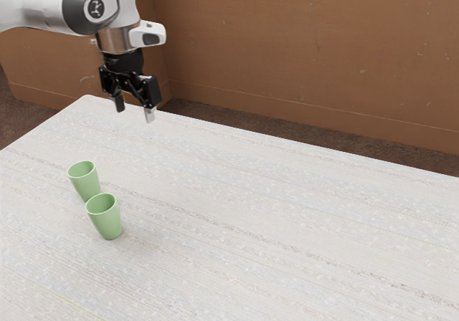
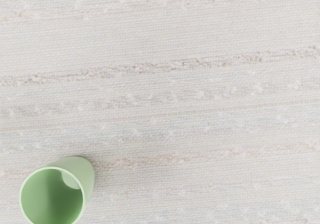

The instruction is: Place the left cup onto the right cup

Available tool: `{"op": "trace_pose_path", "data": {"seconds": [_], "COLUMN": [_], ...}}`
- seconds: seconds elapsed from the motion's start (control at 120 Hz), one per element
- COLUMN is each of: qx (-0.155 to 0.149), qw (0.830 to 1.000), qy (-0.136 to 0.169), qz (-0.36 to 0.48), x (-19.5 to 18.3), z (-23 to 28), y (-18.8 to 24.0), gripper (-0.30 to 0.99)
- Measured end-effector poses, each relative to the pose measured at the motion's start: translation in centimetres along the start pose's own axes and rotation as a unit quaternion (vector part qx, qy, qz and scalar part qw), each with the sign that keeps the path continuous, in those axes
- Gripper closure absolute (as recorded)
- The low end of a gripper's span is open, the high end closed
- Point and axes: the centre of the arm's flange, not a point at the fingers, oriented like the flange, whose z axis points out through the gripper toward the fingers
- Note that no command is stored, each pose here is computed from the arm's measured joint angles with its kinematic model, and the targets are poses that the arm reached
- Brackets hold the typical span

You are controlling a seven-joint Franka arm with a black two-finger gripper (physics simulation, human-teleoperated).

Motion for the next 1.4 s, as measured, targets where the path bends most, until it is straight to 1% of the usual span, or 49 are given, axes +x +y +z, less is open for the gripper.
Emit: {"op": "trace_pose_path", "data": {"seconds": [0.3, 0.65, 1.075, 1.25, 1.4], "qx": [0.003, 0.003, -0.005, -0.008, -0.009], "qw": [1.000, 1.000, 0.997, 0.995, 0.995], "qy": [0.002, 0.003, -0.025, -0.039, -0.037], "qz": [0.000, -0.023, -0.080, -0.088, -0.092], "x": [0.2, 0.2, -0.8, -0.7, -0.4], "z": [0.2, 1.8, 5.3, 7.8, 9.9], "y": [-0.1, -3.0, -9.5, -10.7, -12.0], "gripper": [0.00, 0.00, 0.00, 0.00, 0.01]}}
